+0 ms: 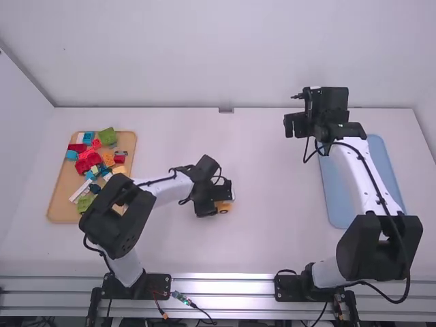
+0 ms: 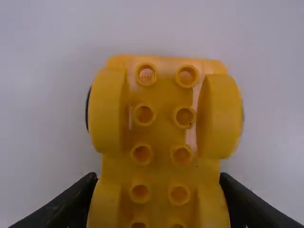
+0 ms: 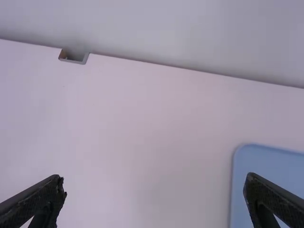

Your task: Assemble lego blocks to make yellow taxi

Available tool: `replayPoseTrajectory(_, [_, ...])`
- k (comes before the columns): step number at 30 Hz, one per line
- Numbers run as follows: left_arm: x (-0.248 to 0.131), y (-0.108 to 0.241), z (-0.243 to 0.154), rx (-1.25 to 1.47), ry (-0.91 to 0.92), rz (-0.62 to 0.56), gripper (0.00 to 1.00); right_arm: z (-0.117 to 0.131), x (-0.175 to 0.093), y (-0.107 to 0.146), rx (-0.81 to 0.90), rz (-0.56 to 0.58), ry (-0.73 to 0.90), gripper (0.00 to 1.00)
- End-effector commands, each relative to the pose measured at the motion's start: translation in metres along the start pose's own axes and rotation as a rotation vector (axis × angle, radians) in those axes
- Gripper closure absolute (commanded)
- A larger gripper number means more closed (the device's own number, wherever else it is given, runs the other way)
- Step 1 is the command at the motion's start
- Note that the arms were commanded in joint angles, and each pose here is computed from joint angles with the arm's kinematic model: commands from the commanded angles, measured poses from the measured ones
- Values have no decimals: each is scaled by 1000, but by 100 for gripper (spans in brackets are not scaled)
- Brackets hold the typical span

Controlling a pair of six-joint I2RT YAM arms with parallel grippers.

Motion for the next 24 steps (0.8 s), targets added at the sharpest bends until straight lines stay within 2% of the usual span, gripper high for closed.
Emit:
replayPoseTrajectory(1, [3, 8, -2, -2, 1, 25, 12, -3, -16, -15, -8, -51, 18, 1])
replayPoseTrajectory(2, [4, 8, -3, 1, 1, 24, 4, -3, -16, -15, -7, -51, 19, 1])
replayPoseTrajectory(3, [4, 9, -4, 2, 3, 26, 1, -3, -16, -15, -7, -50, 21, 1])
replayPoseTrajectory(11, [-17, 1, 20, -55, -144, 89, 1, -3, -16, -16, -8, -55, 19, 1])
replayPoseTrajectory(17, [-72, -22, 16, 95, -63, 93, 1, -3, -16, -15, -6, -54, 22, 1])
replayPoseTrajectory(18, [-91, -28, 12, 135, -35, 90, 1, -3, -16, -15, -5, -54, 21, 0])
replayPoseTrajectory(19, [-91, -28, 12, 135, -35, 90, 1, -3, -16, -15, -5, -54, 21, 0])
replayPoseTrajectory(21, [-113, -34, 16, 146, -56, 102, 1, -3, -16, -16, -5, -55, 19, 1])
replayPoseTrajectory(24, [-137, -35, 42, 42, -170, 105, 1, -3, -16, -15, -5, -54, 19, 1])
Point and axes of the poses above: each hand's point on the last joint's axis, 136 mm out from that joint toward the fingers, its own x axis out along the fingers, its own z axis along the line the jaws close on, y = z × x, the point moved 6 cm from there along -x, back along the fingers, and after that the axes turned 13 degrees about -x, right-handed, at the moved point
